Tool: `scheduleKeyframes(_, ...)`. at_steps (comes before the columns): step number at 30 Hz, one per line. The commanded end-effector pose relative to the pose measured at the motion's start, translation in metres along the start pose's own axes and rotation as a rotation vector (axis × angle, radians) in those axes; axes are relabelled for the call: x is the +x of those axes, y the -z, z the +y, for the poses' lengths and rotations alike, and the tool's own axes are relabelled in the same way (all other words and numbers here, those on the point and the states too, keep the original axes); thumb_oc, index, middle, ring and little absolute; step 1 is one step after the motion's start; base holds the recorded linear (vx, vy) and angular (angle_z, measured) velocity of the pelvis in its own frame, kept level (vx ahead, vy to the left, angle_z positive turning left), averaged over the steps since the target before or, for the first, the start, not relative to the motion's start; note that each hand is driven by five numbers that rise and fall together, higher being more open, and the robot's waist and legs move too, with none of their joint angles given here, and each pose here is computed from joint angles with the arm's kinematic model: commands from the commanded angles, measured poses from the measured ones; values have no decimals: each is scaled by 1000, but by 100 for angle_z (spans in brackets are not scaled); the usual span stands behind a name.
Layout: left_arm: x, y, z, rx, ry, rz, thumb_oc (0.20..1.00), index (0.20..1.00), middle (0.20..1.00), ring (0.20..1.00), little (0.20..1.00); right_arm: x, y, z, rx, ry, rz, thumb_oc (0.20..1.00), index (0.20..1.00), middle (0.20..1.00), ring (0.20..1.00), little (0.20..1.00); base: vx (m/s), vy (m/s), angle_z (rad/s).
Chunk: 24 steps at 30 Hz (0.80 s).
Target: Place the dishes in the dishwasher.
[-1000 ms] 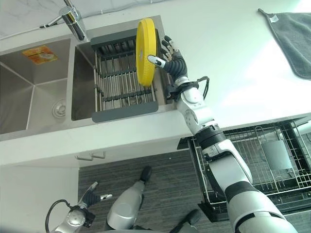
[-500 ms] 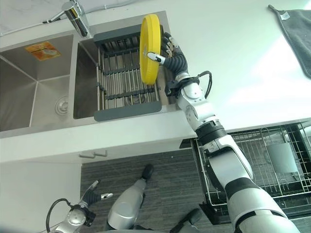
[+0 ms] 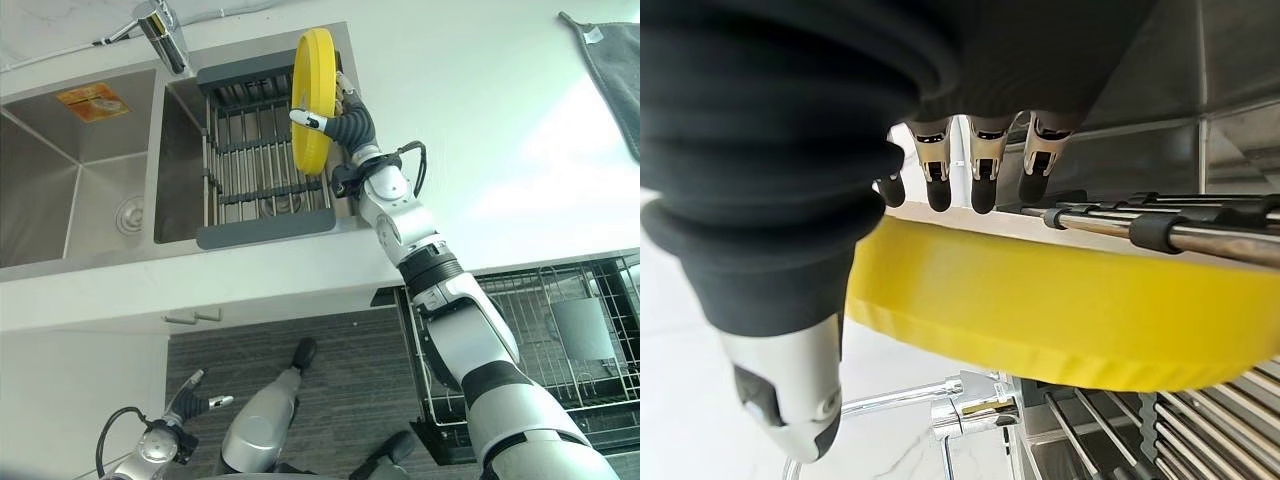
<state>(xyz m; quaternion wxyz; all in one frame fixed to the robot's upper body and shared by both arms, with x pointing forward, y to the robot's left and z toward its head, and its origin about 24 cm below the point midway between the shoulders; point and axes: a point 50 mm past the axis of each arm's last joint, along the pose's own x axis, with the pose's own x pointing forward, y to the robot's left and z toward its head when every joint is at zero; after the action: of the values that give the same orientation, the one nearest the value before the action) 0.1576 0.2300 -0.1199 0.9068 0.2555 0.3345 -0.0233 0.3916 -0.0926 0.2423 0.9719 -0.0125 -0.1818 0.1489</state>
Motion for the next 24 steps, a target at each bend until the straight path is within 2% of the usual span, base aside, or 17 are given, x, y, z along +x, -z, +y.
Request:
scheduleKeyframes(1,3,-2,18,38,-28,-12,1000,1000,1000,1000,1000,11,-40,9,-92,-41,-128,1000,1000,1000,1000,1000,0,0,0)
scheduleKeyframes(5,4,-4,18,39,-28,-16,1000,1000,1000,1000,1000,15,-34,3,-153,1,-93,1000,1000,1000,1000,1000,0,0,0)
scheduleKeyframes(6,4,-4,18,38,-28,-18,1000,1000,1000,1000,1000,15,-34,2,-181,17,-89,451,451,451,451,451,0,0,0)
scheduleKeyframes(7,5,-5,18,38,-28,-21,1000,1000,1000,1000,1000,16,-34,0,-229,56,-90,200,200,200,200,200,0,0,0)
scheduleKeyframes(12,5,-7,15,33,-27,-26,1000,1000,1000,1000,1000,19,-36,-4,-271,108,-98,200,200,200,200,200,0,0,0)
scheduleKeyframes(24,5,-8,16,15,-27,-25,1000,1000,1000,1000,1000,20,-38,7,-234,107,-135,200,200,200,200,200,0,-2,1)
